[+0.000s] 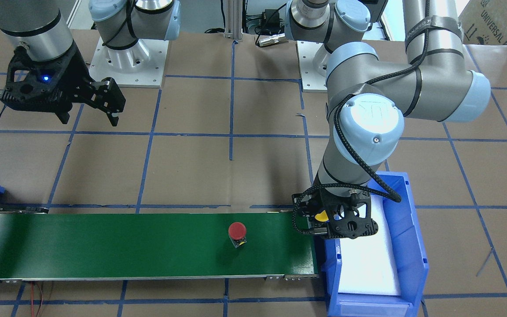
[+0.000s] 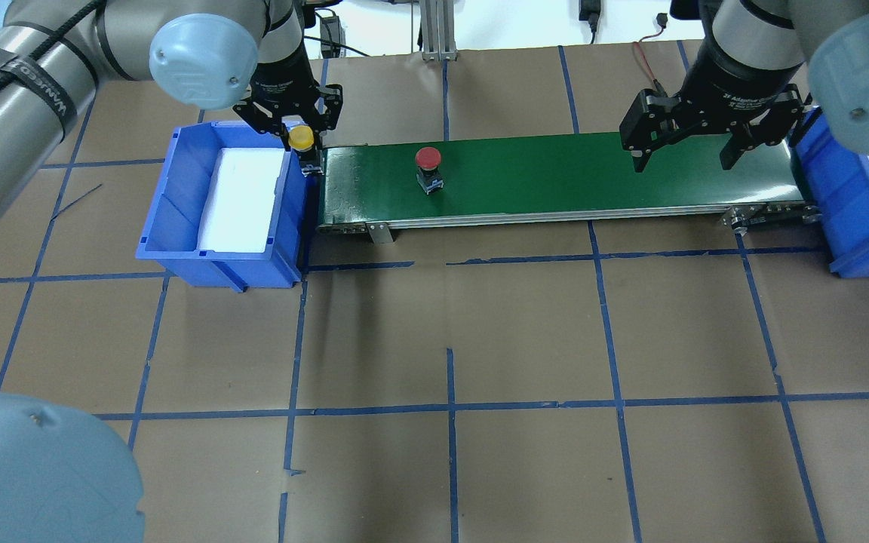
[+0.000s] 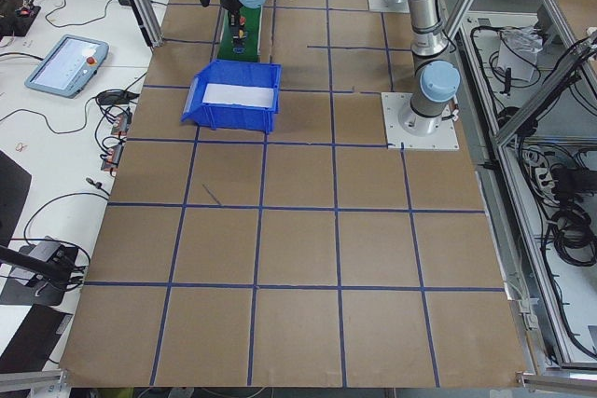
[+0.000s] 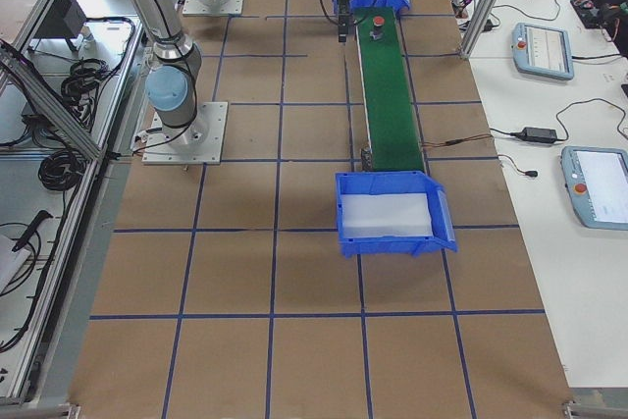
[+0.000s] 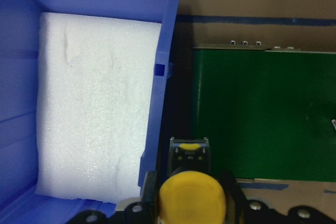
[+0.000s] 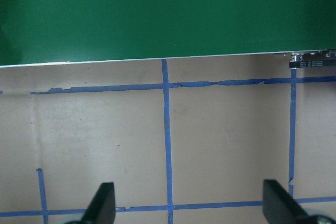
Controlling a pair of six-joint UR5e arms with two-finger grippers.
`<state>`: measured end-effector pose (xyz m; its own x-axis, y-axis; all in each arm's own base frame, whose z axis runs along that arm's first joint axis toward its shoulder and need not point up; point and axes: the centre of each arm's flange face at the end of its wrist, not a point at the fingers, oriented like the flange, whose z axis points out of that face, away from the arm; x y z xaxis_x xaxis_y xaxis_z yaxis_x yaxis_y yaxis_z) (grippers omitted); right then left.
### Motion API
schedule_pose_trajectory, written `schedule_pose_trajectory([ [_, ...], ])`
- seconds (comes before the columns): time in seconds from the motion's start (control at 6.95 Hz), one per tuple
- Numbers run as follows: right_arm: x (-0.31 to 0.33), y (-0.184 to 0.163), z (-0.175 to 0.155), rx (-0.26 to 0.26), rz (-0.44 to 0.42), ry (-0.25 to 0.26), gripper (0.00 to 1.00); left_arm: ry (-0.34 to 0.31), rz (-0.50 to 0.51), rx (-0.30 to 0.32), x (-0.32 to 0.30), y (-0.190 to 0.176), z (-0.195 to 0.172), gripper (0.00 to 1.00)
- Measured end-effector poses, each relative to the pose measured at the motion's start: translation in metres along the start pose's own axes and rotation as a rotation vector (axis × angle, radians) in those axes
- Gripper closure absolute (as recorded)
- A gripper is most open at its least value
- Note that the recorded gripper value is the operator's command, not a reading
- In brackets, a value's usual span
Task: Transport two buttons from left to right
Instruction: 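Carry the yellow button with the left gripper onto the conveyor, then release the yellow button on the belt and raise the left gripper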
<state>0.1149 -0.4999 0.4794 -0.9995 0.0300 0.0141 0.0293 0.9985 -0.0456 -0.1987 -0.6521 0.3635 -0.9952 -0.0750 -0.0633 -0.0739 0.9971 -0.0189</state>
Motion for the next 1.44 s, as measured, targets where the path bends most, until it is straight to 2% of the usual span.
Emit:
schedule_pose_trajectory([
  [0.43,0.002,0.0,0.002,-0.005,-0.003,0.002,0.0,0.014,-0.049,0.006,0.032,-0.009,0.037,0.66],
  [0.72,0.001,0.001,0.001,-0.009,-0.005,0.002,0.0,0.053,-0.079,0.0,0.043,-0.016,0.058,0.63],
  [0.86,0.0,0.001,0.001,-0.009,-0.008,0.002,0.0,0.06,-0.079,-0.002,0.046,-0.017,0.065,0.44],
  [1.01,0.0,0.001,0.001,-0.009,-0.008,0.002,0.0,0.062,-0.072,-0.004,0.047,-0.017,0.069,0.0],
  [1.44,-0.002,0.002,0.004,-0.01,-0.007,-0.003,0.0,0.068,-0.05,0.014,0.046,-0.012,0.056,0.0],
])
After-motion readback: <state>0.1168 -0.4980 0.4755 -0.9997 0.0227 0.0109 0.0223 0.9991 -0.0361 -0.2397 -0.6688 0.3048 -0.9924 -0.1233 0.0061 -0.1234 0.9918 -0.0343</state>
